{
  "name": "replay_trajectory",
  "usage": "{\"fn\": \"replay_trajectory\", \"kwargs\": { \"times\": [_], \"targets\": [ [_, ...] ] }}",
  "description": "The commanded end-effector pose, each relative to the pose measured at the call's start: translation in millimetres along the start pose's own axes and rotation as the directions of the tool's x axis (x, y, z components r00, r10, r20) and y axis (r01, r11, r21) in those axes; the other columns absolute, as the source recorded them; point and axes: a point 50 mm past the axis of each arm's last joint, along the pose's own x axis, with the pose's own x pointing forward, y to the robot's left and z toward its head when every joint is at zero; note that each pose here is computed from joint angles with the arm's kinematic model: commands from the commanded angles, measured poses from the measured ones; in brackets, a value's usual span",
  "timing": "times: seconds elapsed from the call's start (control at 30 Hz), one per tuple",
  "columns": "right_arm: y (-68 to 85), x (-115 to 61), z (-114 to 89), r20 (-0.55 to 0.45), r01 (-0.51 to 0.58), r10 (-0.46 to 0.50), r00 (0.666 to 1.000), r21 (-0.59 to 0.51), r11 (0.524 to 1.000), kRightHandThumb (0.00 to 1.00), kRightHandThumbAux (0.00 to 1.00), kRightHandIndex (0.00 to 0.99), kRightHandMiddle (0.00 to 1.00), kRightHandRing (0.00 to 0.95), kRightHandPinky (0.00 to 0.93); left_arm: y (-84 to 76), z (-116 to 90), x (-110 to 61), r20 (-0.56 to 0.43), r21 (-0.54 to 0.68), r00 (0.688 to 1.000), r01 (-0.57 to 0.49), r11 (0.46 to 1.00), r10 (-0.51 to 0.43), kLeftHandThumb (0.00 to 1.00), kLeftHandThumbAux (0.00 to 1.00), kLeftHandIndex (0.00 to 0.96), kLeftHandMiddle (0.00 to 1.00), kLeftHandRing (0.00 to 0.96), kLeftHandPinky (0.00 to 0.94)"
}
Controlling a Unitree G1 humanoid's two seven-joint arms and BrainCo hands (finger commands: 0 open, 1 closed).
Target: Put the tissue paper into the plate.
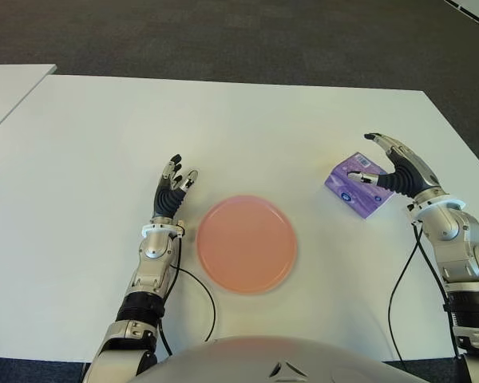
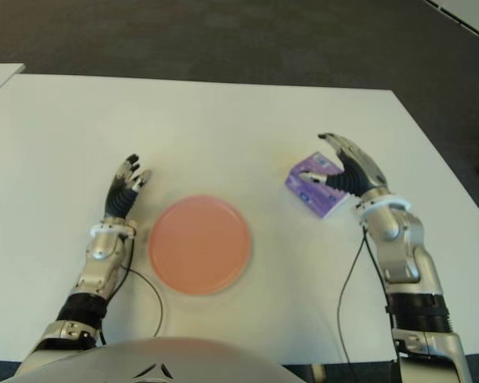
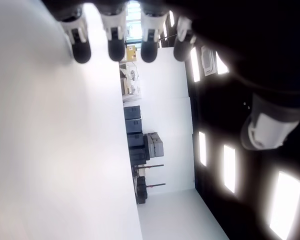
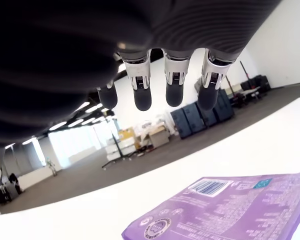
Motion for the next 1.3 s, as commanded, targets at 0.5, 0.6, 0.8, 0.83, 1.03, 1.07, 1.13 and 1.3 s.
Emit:
{"fn": "replay_trajectory", "kwargs": {
  "times": [0.5,0.6,0.8,0.83,1.03,1.07,1.13,1.3],
  "targets": [
    [-17.6,-6.0,2,-0.057,0.038,-0.043,0.997,-0.077,0.996,0.116,0.382,0.000,0.000,0.000,0.000,3.4,-4,-1.2,-0.021,0.007,1.000,-0.014,1.000,0.014,0.000,0.490,0.000,0.000,0.000,0.000],
    [-18.0,-6.6,4,-0.065,0.029,-0.034,0.997,-0.085,0.996,0.105,0.379,0.000,0.000,0.000,0.000,3.6,-4,-1.3,-0.022,0.010,1.000,-0.016,1.000,0.016,0.000,0.487,0.000,0.000,0.000,0.000],
    [-5.2,-5.8,-3,-0.084,0.005,-0.011,0.996,-0.075,0.997,0.091,0.383,0.000,0.000,0.000,0.000,4.2,-4,-1.8,-0.026,0.017,1.000,-0.011,1.000,0.011,0.000,0.482,0.000,0.000,0.000,0.000],
    [-4.3,-6.3,-4,-0.080,0.000,-0.006,0.997,-0.066,0.998,0.090,0.386,0.000,0.000,0.000,0.000,4.3,-5,-1.8,-0.029,0.018,1.000,-0.009,1.000,0.009,0.000,0.482,0.000,0.000,0.000,0.000],
    [-1.2,-6.7,-4,-0.061,-0.016,0.013,0.998,-0.050,0.999,0.081,0.395,0.000,0.000,0.000,0.000,4.1,-5,-0.9,-0.031,0.021,1.000,-0.004,1.000,0.004,0.000,0.483,0.000,0.000,0.000,0.000],
    [-0.4,-6.7,-4,-0.059,-0.018,0.016,0.998,-0.049,0.999,0.080,0.395,0.000,0.000,0.000,0.000,4.0,-5,-0.7,-0.030,0.021,1.000,-0.003,1.000,0.004,0.000,0.484,0.000,0.000,0.000,0.000],
    [5.7,-7.2,-3,-0.056,-0.036,0.033,0.998,-0.044,0.998,0.079,0.396,0.000,0.000,0.000,0.000,3.8,-4,-0.4,-0.027,0.019,1.000,-0.006,1.000,0.006,0.000,0.484,0.000,0.000,0.000,0.000],
    [17.4,-7.8,-3,-0.054,-0.082,0.080,0.995,-0.039,0.996,0.080,0.393,0.000,0.000,0.000,0.000,3.2,-3,0.6,-0.019,0.017,1.000,-0.014,1.000,0.014,0.000,0.482,0.000,0.000,0.000,0.000]
  ]
}}
